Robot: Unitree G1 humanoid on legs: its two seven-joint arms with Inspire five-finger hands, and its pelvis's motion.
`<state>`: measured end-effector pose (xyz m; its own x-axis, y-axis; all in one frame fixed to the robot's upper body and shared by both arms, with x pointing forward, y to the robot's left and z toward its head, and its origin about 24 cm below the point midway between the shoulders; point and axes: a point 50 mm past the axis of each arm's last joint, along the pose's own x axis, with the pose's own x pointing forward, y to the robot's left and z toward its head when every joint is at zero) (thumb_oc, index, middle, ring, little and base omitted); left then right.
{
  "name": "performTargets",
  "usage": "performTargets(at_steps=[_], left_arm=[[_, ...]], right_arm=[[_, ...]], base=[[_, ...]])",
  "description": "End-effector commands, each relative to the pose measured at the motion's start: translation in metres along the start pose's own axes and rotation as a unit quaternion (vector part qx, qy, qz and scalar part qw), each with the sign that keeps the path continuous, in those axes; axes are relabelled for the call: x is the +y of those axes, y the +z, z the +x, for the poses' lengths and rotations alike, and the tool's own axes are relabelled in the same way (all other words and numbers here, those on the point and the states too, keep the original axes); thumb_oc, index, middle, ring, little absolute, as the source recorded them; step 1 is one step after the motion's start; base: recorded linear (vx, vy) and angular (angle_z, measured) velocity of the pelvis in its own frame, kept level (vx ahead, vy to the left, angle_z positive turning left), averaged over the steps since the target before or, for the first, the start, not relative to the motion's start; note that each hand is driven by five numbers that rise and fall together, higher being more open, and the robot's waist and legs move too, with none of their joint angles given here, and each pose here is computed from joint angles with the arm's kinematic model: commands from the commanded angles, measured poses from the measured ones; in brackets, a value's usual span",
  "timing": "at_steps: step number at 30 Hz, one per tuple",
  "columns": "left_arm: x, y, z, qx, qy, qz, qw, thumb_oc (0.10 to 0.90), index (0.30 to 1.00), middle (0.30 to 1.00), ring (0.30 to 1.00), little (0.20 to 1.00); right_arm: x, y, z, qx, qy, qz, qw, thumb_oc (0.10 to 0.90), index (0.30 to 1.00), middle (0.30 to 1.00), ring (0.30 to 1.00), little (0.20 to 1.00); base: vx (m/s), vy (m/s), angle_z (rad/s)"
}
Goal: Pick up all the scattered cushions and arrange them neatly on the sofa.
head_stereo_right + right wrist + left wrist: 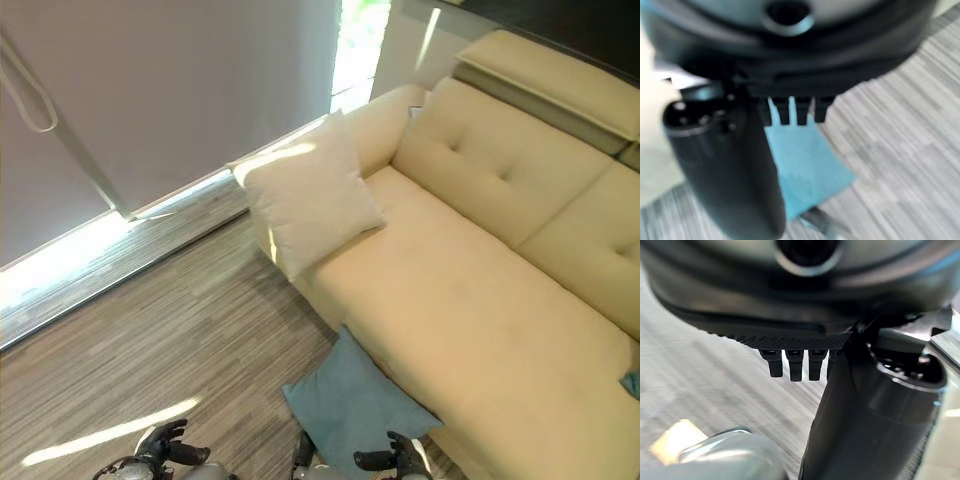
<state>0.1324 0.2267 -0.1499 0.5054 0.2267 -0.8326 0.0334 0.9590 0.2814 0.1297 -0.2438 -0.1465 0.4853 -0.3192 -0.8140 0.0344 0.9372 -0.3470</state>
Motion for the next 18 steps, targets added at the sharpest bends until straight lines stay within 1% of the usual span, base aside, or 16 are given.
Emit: performTargets(at_steps=[1,3,11,18], left_arm=[[-0.008,-0.003,-0.001,-0.002,-0.007,0.015,1.0,0.8,0.9,0.9,0.9,0.9],[-0.01,-0.004,-0.001,0.0,-0.01,0.023,1.0,0.8,0.9,0.9,0.9,0.9],[-0.004,-0.007,-0.002,0.001,0.0,0.021,1.0,0.8,0.9,0.9,0.9,0.9],[0.015,-0.011,-0.002,0.011,0.028,0.014,0.999,0.8,0.9,0.9,0.9,0.9]], right_arm=[[-0.01,-0.007,-0.001,0.001,-0.02,-0.001,1.0,0.8,0.9,0.9,0.9,0.9],[-0.013,-0.007,-0.001,-0.001,-0.024,-0.008,1.0,0.8,0.9,0.9,0.9,0.9],[-0.011,0.0,0.0,-0.011,-0.018,-0.025,0.999,0.8,0.9,0.9,0.9,0.9],[0.0,0.027,0.003,-0.054,-0.001,-0.043,0.998,0.8,0.9,0.9,0.9,0.9]], base=[[0.09,0.112,-0.85],[0.07,0.151,-0.96],[-0.02,0.14,-0.39],[-0.14,0.004,-0.75]])
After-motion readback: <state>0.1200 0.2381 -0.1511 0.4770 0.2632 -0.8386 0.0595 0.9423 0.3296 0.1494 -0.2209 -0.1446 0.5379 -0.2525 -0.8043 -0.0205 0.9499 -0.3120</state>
